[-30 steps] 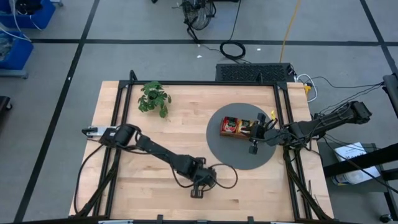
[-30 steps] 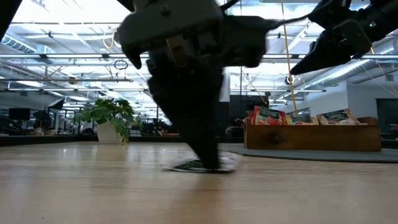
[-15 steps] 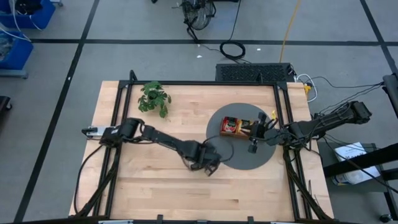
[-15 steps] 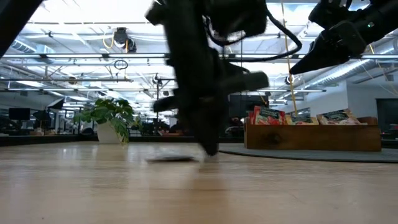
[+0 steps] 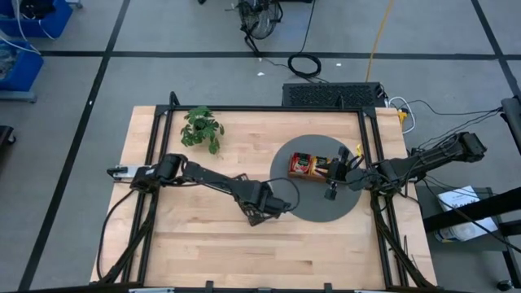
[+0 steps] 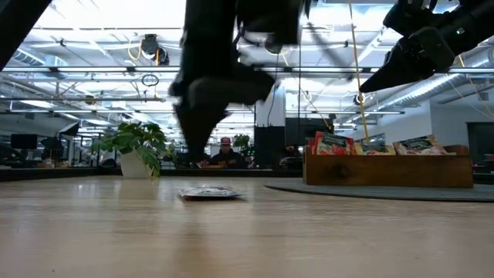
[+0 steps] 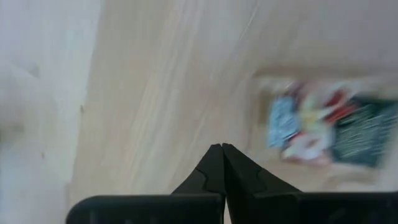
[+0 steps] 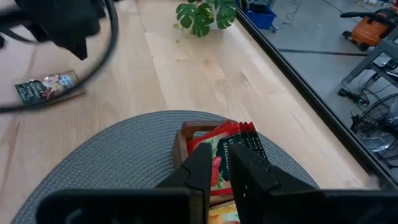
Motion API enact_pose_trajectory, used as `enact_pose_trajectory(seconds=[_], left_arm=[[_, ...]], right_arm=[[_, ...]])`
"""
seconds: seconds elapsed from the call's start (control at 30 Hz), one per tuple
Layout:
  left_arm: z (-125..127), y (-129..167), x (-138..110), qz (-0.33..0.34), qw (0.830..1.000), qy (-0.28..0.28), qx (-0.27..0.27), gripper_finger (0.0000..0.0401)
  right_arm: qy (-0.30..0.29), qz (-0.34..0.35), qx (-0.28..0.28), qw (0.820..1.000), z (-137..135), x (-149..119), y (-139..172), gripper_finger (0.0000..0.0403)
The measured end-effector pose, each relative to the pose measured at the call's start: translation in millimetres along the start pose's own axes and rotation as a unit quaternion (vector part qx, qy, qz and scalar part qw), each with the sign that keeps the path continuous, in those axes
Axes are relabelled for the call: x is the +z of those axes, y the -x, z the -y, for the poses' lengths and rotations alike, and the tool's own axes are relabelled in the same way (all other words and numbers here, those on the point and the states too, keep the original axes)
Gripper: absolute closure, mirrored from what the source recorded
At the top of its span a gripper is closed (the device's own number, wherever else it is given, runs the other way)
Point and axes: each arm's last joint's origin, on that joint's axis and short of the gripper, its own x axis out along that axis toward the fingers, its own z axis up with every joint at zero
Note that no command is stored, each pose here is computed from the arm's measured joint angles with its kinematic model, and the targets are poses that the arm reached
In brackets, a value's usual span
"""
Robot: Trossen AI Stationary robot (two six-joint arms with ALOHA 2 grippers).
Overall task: Pick & Place Tea
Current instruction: Put the brown tea bag into the right of the wooden organizer
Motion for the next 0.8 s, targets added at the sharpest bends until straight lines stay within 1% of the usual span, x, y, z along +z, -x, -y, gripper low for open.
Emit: enact_pose_trajectory(seconds=[0.07,0.2,0.27,0.37,0.43,0.5,0.57,0.63,0.73,0.8], left_arm=[[-2.0,-11.6,-3.4,-0.022,1.0,-0.001,0.002,0.0401],[2.6,-32.0,-5.5,-0.041,0.997,-0.031,-0.051,0.04],[3.4,-35.9,-7.7,-0.047,0.996,-0.037,-0.067,0.04],[6.2,-37.0,-11.8,-0.072,0.993,-0.02,-0.088,0.04],[10.6,-36.2,-15.2,-0.094,0.989,-0.002,-0.112,0.04],[17.0,-35.0,-18.8,-0.108,0.985,0.0,-0.136,0.0398],[24.8,-33.6,-19.5,-0.094,0.982,-0.019,-0.16,0.0394],[34.2,-30.5,-15.7,-0.05,0.979,-0.051,-0.191,0.0393],[47.9,-25.8,-8.8,0.023,0.966,-0.109,-0.235,0.0396],[54.6,-23.2,-6.5,0.059,0.954,-0.152,-0.252,0.0398]], right_arm=[[0.0,0.0,0.0,1.0,0.0,-0.1,0.0,0.0358],[0.0,0.0,0.0,1.0,0.0,0.0,0.0,0.0358],[0.0,0.0,0.0,1.0,-0.1,-0.1,-0.1,0.0358],[0.0,0.0,0.0,1.0,0.0,-0.1,0.0,0.0358],[0.0,-0.001,0.0,1.0,0.0,-0.1,0.0,0.0358],[0.0,0.0,0.0,1.0,0.0,-0.1,0.0,0.0358],[0.0,0.0,0.0,1.0,-0.1,-0.6,-0.2,0.0358],[0.002,-0.003,-0.001,1.0,-0.1,-2.4,-0.7,0.0358],[0.003,-0.004,-0.002,1.0,-0.4,-5.3,-1.6,0.0358],[0.001,-0.001,-0.002,1.0,-0.8,-7.3,-2.5,0.0358]])
